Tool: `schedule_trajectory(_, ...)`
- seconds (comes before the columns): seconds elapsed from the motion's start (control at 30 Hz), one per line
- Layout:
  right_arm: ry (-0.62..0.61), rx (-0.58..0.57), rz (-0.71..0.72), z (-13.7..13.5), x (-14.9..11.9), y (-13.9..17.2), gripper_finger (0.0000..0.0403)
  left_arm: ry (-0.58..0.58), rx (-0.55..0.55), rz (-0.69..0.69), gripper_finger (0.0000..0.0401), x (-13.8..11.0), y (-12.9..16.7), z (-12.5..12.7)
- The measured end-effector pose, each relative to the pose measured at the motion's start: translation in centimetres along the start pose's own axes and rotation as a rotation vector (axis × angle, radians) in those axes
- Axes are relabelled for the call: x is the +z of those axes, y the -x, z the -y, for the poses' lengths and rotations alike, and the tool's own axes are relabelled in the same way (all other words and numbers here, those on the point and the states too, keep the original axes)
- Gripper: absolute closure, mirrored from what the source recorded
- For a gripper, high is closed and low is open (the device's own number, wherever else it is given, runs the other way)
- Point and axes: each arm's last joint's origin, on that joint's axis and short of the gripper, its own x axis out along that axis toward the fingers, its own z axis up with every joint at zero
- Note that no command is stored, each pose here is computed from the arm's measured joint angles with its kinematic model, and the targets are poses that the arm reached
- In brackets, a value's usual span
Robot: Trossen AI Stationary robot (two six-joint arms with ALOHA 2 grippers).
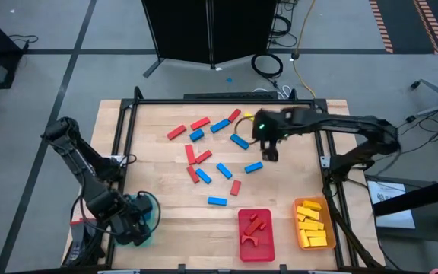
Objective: Sort blocks
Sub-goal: Put the blue block into the blue bin
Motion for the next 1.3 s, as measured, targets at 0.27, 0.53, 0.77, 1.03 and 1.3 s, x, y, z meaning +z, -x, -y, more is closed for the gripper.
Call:
schedule_trajectory(0.27, 0.311, 0.119, -0.147, -3.1, 1.9, -7.5, 0.0064, 0.025, 0.008, 0.125, 0.0058, 1.4, 0.0, -0.1)
schedule_trajectory(0.53, 0.396, 0.181, -0.233, -4.5, 2.0, -11.4, 0.0065, 0.037, 0.009, 0.129, 0.0058, 1.7, 0.0, -0.1)
schedule_trajectory(0.77, 0.407, 0.181, -0.263, -4.9, 0.2, -13.9, 0.0098, 0.038, 0.009, 0.130, 0.0058, 1.7, 0.0, -0.1)
schedule_trajectory(1.03, 0.381, 0.167, -0.196, -4.7, -3.2, -15.2, 0.0176, 0.037, 0.016, 0.167, 0.0058, 1.8, 0.0, -0.2)
schedule_trajectory(1.3, 0.386, 0.166, -0.187, -4.7, -3.2, -15.1, 0.0319, 0.073, 0.024, 0.194, 0.0058, 2.8, 0.0, -0.3)
